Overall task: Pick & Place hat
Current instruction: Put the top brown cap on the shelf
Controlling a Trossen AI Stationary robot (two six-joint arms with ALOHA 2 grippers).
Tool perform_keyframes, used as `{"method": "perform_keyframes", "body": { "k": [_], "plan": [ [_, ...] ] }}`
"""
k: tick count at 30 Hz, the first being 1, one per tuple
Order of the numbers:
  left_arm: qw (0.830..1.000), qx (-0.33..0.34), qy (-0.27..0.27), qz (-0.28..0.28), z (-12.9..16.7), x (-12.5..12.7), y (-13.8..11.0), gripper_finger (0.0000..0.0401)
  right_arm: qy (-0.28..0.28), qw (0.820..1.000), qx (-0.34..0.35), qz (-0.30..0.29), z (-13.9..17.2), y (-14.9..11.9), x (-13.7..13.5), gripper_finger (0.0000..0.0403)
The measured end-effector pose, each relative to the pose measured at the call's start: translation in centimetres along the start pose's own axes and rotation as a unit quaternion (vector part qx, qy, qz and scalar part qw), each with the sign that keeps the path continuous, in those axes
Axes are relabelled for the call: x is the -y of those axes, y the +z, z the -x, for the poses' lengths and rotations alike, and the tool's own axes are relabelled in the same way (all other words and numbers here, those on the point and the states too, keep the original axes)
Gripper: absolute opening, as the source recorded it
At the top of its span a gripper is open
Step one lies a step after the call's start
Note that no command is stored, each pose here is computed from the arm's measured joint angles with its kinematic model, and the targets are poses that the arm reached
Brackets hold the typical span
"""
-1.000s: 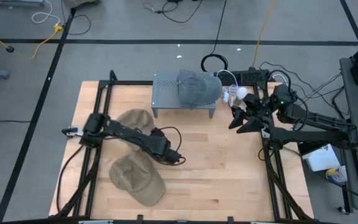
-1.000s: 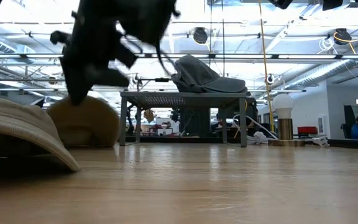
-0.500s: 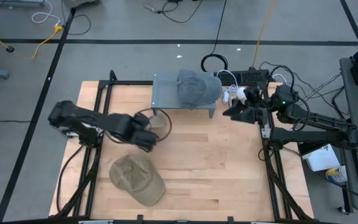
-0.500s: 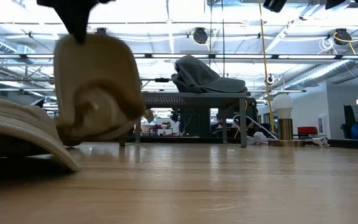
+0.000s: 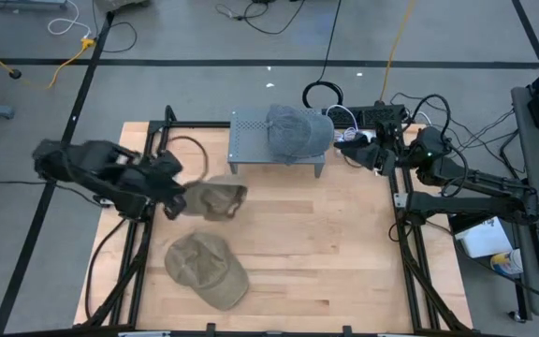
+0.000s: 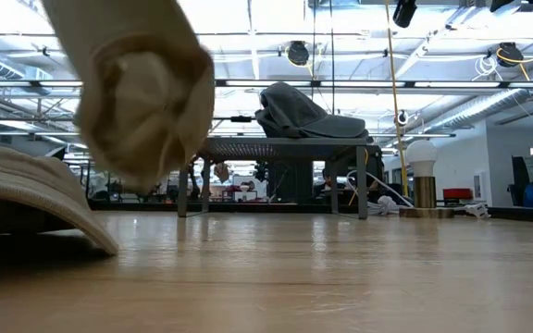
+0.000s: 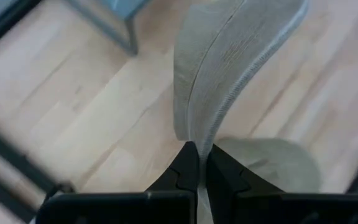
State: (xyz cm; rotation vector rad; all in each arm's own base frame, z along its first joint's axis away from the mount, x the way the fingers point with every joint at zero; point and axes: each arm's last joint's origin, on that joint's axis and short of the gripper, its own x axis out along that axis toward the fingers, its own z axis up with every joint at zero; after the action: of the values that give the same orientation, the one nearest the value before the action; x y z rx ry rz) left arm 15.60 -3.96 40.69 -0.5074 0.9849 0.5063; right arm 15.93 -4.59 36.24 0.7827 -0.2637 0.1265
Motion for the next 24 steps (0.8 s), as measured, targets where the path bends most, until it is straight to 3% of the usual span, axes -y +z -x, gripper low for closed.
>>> {"method": "perform_keyframes", "body": {
  "k": [5, 12, 19, 24],
  "plan": [
    [0.991, 0.110, -0.076, -0.009, 3.3, -1.9, -0.4, 0.0009, -0.022, 0.998, 0.052, 0.015, 0.0, 0.4, -0.1, 0.0238],
    [0.955, 0.252, -0.156, -0.021, 6.6, -3.0, -0.1, 0.0009, -0.016, 0.992, 0.113, 0.052, 0.1, 1.2, -0.6, 0.0238],
    [0.908, 0.387, -0.156, -0.035, 8.6, -2.4, 1.3, 0.0009, -0.014, 0.975, 0.202, 0.089, 0.4, 2.2, -1.4, 0.0238],
    [0.865, 0.483, -0.128, -0.052, 10.1, -1.3, 2.7, 0.0009, -0.004, 0.966, 0.232, 0.110, 0.6, 2.6, -1.9, 0.0238]
  ]
}}
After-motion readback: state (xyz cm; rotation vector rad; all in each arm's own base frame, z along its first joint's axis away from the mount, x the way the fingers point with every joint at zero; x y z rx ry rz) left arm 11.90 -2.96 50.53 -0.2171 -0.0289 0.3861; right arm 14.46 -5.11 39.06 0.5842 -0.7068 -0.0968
